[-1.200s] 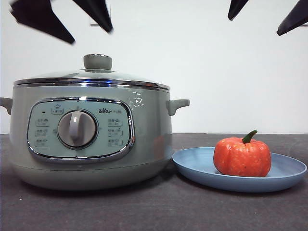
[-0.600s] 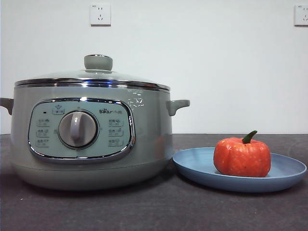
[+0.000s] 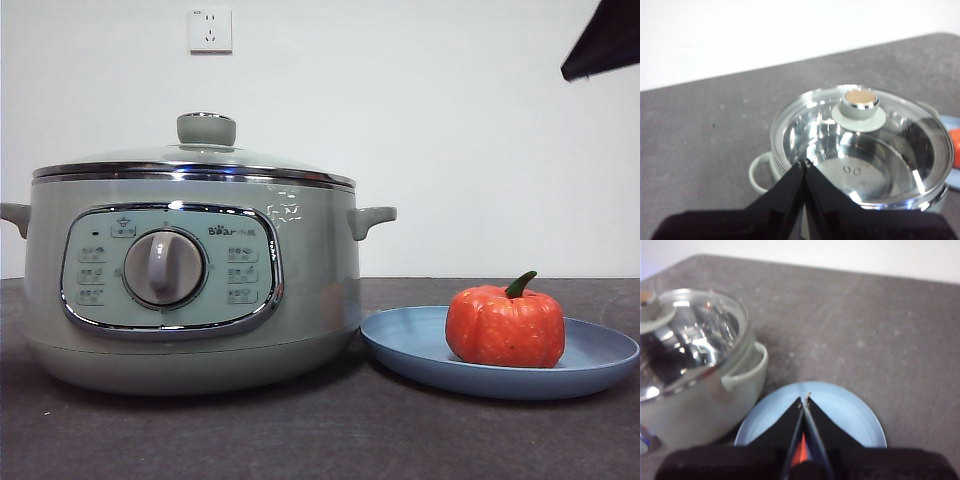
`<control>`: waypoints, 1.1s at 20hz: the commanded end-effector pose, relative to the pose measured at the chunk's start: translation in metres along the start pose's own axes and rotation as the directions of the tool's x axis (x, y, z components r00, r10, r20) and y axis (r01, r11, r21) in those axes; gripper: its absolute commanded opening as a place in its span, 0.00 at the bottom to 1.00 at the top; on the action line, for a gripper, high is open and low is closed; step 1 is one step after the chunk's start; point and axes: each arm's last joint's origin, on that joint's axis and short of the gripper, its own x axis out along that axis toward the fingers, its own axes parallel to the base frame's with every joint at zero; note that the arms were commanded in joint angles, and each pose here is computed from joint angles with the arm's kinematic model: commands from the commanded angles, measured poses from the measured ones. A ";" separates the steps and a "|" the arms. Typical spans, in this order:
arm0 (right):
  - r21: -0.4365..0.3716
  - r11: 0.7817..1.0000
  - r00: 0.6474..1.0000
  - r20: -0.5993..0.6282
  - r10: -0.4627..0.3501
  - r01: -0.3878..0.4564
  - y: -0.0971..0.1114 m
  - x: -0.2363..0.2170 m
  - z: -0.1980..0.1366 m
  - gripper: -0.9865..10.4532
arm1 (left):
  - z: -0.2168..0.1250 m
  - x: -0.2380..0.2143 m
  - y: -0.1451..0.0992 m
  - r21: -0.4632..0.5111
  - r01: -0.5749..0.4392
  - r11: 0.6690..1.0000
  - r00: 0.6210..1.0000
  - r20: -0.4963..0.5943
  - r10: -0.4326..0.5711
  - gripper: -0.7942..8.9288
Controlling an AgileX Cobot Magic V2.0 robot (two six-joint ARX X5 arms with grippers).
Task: Take the pumpkin out from the steamer,put the pumpkin in the blue plate,close the lid
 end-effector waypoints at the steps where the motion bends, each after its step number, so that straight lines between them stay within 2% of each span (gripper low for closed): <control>1: 0.002 1.000 0.999 -0.032 -0.005 0.005 0.000 0.000 -0.004 0.09 | -0.003 0.002 -0.001 -0.005 0.005 1.000 1.000 -0.017 -0.005 0.08; 13: -0.005 1.000 0.993 -0.119 -0.011 0.010 -0.001 -0.001 -0.013 0.09 | -0.006 -0.002 0.001 -0.003 -0.008 1.000 0.999 -0.035 0.008 0.08; 17: -0.006 1.000 0.993 -0.120 -0.011 0.011 -0.001 -0.001 -0.013 0.09 | -0.014 -0.013 0.017 -0.069 -0.144 0.987 0.989 0.019 0.145 0.08; 19: -0.005 1.000 0.993 -0.120 -0.011 0.010 -0.001 -0.001 -0.013 0.09 | -0.023 -0.011 0.025 -0.103 -0.267 0.958 0.960 0.062 0.274 0.08; 22: -0.005 1.000 0.993 -0.120 -0.011 0.010 -0.001 -0.001 -0.013 0.09 | -0.052 0.006 0.035 -0.137 -0.367 0.920 0.919 0.102 0.382 0.08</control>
